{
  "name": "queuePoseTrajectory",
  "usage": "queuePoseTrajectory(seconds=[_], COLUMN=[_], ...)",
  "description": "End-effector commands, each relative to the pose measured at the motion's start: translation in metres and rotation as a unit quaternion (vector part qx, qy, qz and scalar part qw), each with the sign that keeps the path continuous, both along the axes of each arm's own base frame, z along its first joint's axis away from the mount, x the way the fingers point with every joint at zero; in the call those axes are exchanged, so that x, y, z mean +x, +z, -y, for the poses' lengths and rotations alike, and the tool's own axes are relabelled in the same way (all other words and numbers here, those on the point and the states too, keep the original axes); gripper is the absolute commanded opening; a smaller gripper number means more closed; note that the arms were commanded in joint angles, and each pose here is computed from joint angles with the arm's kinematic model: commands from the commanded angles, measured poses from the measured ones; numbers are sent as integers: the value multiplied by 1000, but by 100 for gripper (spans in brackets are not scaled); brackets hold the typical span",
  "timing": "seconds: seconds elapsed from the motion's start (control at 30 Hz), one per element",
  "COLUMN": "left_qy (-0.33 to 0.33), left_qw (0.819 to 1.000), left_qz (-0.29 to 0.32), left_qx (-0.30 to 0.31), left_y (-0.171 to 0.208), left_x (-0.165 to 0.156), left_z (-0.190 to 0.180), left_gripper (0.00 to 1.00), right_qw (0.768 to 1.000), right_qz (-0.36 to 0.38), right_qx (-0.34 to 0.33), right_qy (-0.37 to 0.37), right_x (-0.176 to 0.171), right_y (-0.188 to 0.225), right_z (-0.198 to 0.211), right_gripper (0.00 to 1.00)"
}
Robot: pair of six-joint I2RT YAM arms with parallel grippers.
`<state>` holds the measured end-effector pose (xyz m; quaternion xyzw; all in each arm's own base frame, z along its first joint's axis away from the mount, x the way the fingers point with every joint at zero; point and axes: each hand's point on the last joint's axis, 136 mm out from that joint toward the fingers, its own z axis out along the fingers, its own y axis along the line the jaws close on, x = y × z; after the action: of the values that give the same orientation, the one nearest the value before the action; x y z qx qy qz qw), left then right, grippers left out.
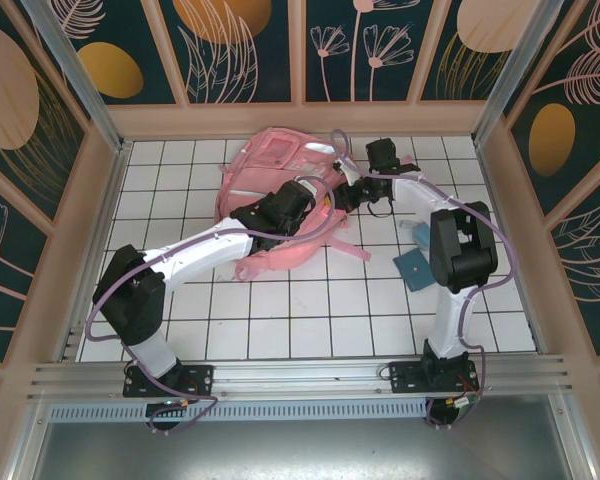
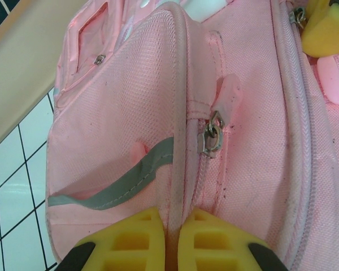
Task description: Pack the student bag
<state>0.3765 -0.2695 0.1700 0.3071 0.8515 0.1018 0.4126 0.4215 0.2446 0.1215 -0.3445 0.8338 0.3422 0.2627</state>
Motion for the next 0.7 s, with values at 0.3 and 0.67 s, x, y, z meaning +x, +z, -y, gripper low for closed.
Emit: queuePoseTrajectory(seconds=[0.3,0.67], left_qy=[36,30], left_qw=[994,988], left_qz=[69,60], left_qx=[-82,-136], left_y=[48,48], left_x=[14,17], left_z=[1,19], left_gripper=[0,0], right_qw=[999,994], right_qz=[21,-49], right_qx=[25,94], right_qy=[-4,38], right_x=[-25,-109], right_y=[55,62], right_z=[5,-47], right_gripper=[0,2])
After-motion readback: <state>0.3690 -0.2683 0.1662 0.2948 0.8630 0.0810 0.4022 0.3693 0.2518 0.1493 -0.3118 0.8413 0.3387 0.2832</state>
